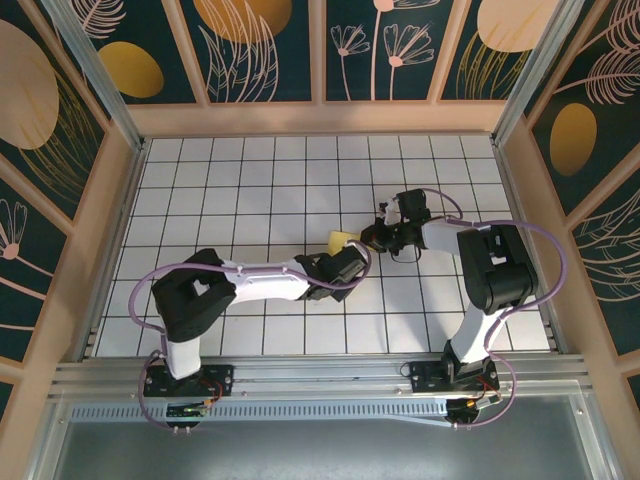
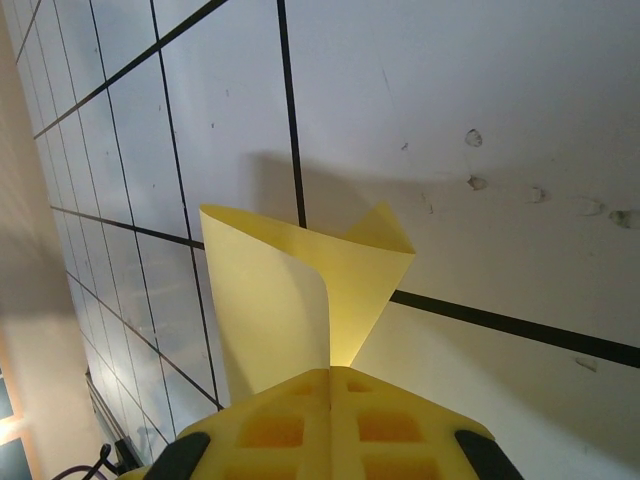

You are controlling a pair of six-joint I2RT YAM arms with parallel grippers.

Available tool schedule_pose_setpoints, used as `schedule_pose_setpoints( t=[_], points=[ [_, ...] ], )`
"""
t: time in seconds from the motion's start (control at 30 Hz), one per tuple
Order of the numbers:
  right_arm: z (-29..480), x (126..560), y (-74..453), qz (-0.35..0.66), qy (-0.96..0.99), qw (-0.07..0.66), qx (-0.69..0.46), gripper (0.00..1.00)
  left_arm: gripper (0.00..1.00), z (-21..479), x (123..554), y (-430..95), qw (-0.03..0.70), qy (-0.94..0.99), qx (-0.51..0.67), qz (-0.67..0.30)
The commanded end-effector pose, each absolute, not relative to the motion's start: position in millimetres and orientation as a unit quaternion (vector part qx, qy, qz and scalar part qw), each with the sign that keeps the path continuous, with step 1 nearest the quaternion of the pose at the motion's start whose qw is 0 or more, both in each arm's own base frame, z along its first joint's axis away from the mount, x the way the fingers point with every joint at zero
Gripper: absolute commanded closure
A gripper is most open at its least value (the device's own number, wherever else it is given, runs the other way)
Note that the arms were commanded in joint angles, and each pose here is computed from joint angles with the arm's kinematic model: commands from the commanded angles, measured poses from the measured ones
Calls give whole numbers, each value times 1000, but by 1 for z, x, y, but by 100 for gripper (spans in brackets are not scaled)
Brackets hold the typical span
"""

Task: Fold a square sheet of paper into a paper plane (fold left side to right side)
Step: Fold the wing for the fifth time at the center of the table.

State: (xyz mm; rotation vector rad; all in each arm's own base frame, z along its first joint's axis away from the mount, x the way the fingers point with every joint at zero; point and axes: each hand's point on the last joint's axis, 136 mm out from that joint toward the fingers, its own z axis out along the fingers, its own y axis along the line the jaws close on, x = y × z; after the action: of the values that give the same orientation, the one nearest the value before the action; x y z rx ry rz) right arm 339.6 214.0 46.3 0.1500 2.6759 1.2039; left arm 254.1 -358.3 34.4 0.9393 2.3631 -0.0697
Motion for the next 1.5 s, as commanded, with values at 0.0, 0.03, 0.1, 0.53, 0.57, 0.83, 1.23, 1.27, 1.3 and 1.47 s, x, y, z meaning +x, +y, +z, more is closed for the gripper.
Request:
schedule_pose_setpoints(
  t=[0.0,0.03,0.1,0.53,0.57,0.83,1.23,1.27,1.3,1.47],
  points=[
    [44,343,212,403,908,95,64,100,40,26,254,-359,292,879,378,10],
    [44,343,212,402,908,96,64,100,39,24,254,-358,293,878,378,17],
    [44,343,212,401,909,96,64,100,39,23,257,-356,296,877,377,31],
    [37,344,206,380,917,97,67,100,69,19,259,-347,301,880,365,50],
    [37,345,206,379,918,99,67,100,71,19,259,-347,302,880,364,47],
    [51,355,181,359,920,134,82,98,84,24,254,-353,301,884,357,17],
    [71,350,102,317,921,187,125,77,100,33,255,-374,288,887,359,-29],
    [71,349,99,313,922,189,126,76,100,34,256,-375,287,888,358,-31],
    [72,348,96,310,922,194,128,73,100,35,257,-376,284,889,357,-34],
    [77,346,93,312,919,207,124,67,100,38,257,-385,257,899,345,-84]
  ],
)
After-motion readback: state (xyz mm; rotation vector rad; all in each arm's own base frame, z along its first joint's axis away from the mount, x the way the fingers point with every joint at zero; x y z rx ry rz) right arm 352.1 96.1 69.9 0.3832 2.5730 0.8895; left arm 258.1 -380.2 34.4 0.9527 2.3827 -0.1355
